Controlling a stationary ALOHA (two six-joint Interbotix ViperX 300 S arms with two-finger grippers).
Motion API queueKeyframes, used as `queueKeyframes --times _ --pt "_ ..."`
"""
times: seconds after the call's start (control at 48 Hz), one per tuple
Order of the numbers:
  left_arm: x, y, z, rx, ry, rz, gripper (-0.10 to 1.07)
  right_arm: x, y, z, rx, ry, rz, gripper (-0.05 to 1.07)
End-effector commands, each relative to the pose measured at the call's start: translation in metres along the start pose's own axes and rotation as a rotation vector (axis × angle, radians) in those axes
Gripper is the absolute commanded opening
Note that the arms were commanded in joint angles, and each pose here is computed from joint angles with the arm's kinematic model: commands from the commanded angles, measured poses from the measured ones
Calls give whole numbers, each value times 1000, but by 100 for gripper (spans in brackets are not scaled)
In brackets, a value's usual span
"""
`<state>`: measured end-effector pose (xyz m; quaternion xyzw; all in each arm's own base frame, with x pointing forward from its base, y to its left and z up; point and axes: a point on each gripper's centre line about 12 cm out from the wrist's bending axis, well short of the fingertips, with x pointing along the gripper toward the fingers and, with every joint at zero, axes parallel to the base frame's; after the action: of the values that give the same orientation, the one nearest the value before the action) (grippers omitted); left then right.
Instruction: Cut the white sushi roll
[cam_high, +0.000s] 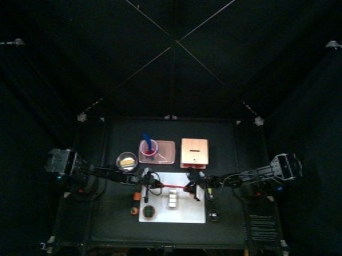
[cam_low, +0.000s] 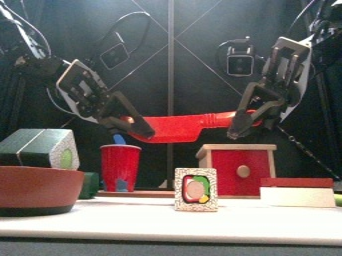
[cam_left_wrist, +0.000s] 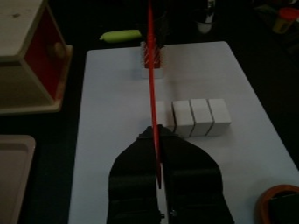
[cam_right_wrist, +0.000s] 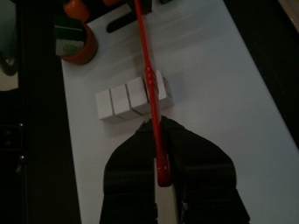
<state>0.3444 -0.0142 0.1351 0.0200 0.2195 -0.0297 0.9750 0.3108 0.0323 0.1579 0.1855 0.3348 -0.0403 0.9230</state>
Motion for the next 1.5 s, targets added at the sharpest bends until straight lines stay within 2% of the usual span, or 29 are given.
queueKeyframes --times 0.0,0.146,0.333,0.708,0.958,1.208,1.479 --pt "1 -3 -6 16 -3 -11 23 -3 1 -7 -36 8 6 15" --pt "12 -13 -7 71 9 -57 23 -3 5 -21 -130 41 22 14" --pt "19 -23 -8 119 32 -96 23 -4 10 -25 -159 51 37 14" --pt "25 -41 -18 130 68 -138 23 1 13 -31 -176 73 42 14" --pt "27 -42 -30 84 106 -120 23 12 9 -40 -176 99 15 14" --pt "28 -43 -37 52 117 -106 22 13 10 -43 -183 -26 -19 13" --pt "30 -44 -44 55 141 -108 23 16 14 -47 -180 -32 -22 13"
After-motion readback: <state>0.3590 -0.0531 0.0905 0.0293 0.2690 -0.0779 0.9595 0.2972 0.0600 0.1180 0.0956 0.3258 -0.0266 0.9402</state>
